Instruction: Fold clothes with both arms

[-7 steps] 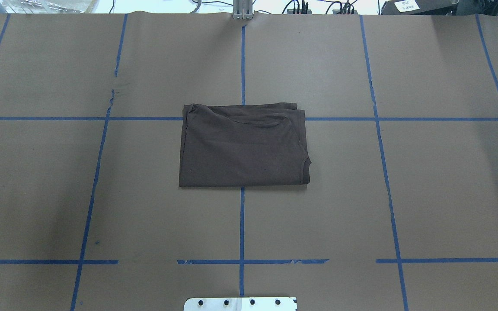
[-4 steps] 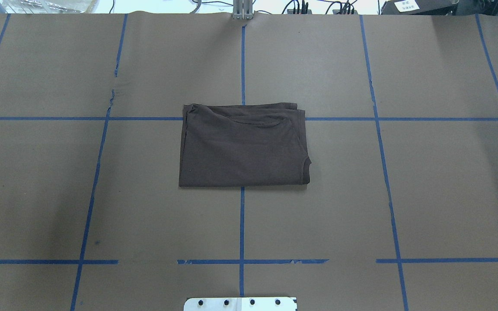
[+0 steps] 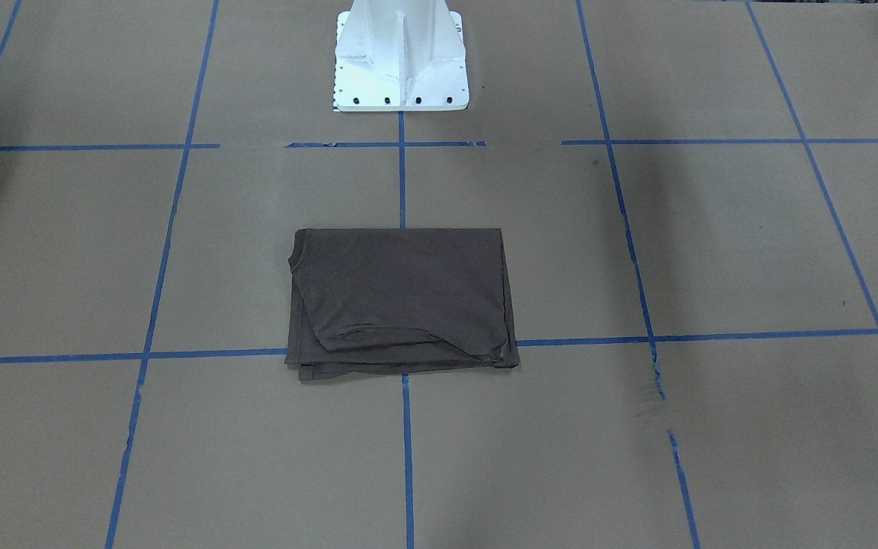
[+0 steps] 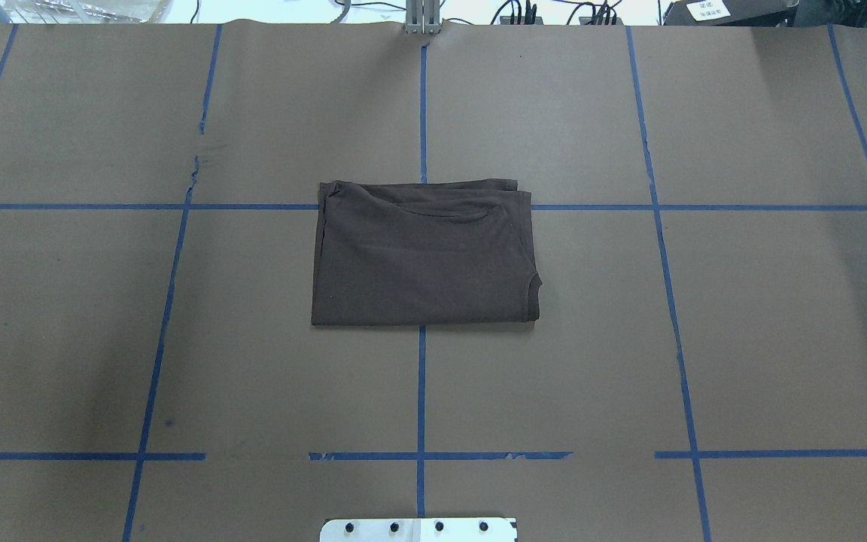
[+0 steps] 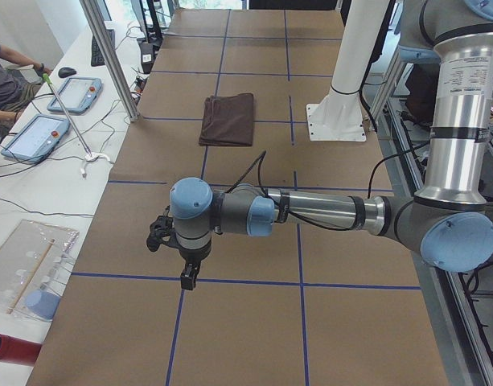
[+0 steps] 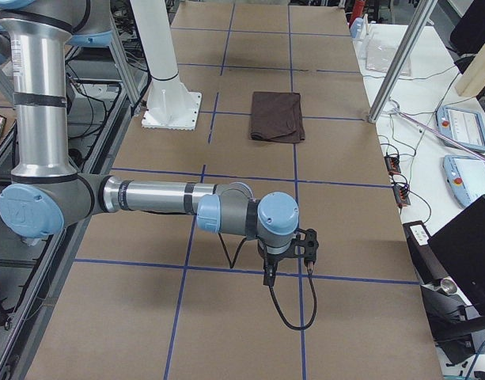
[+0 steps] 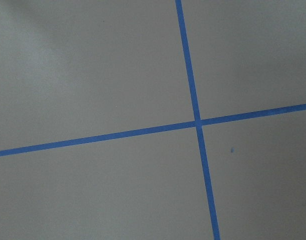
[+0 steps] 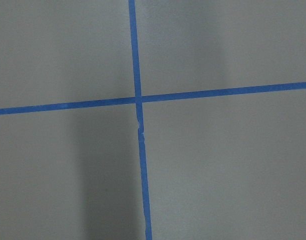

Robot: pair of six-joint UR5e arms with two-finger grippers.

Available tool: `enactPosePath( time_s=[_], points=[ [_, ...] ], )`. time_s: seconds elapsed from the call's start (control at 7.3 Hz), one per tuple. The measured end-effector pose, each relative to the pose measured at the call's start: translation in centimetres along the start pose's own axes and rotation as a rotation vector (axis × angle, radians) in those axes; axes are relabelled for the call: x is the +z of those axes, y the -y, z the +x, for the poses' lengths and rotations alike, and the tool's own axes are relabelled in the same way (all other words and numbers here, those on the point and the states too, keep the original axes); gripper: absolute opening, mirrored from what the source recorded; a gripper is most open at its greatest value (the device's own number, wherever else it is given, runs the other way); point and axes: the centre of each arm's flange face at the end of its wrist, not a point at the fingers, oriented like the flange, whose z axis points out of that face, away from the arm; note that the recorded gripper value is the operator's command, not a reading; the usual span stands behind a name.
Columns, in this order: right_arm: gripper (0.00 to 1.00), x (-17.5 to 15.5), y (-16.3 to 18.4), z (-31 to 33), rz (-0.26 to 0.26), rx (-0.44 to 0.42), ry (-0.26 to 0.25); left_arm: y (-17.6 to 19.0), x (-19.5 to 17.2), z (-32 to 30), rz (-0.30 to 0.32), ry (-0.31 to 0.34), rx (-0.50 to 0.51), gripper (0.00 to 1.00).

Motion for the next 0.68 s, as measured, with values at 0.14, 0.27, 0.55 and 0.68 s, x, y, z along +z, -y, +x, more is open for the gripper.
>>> enactPosePath(
  time_s=[0.14, 0.27, 0.55, 0.68],
  points=[
    [1.0, -0.02, 0.01, -0.03, 0.001, -0.001, 0.001, 0.0, 0.01, 0.0, 0.0, 0.0, 0.0, 1.0],
    [1.0, -0.06, 0.02, -0.07, 0.001, -0.002, 0.001, 0.01, 0.01, 0.01, 0.0, -0.001, 0.0, 1.0],
    [1.0, -0.21, 0.1, -0.24, 0.004, -0.008, 0.002, 0.02, 0.01, 0.01, 0.001, -0.001, 0.001, 1.0],
    [1.0, -0.31, 0.15, -0.36, 0.006, -0.013, 0.002, 0.02, 0.0, 0.02, 0.001, -0.001, 0.001, 1.0]
  ],
)
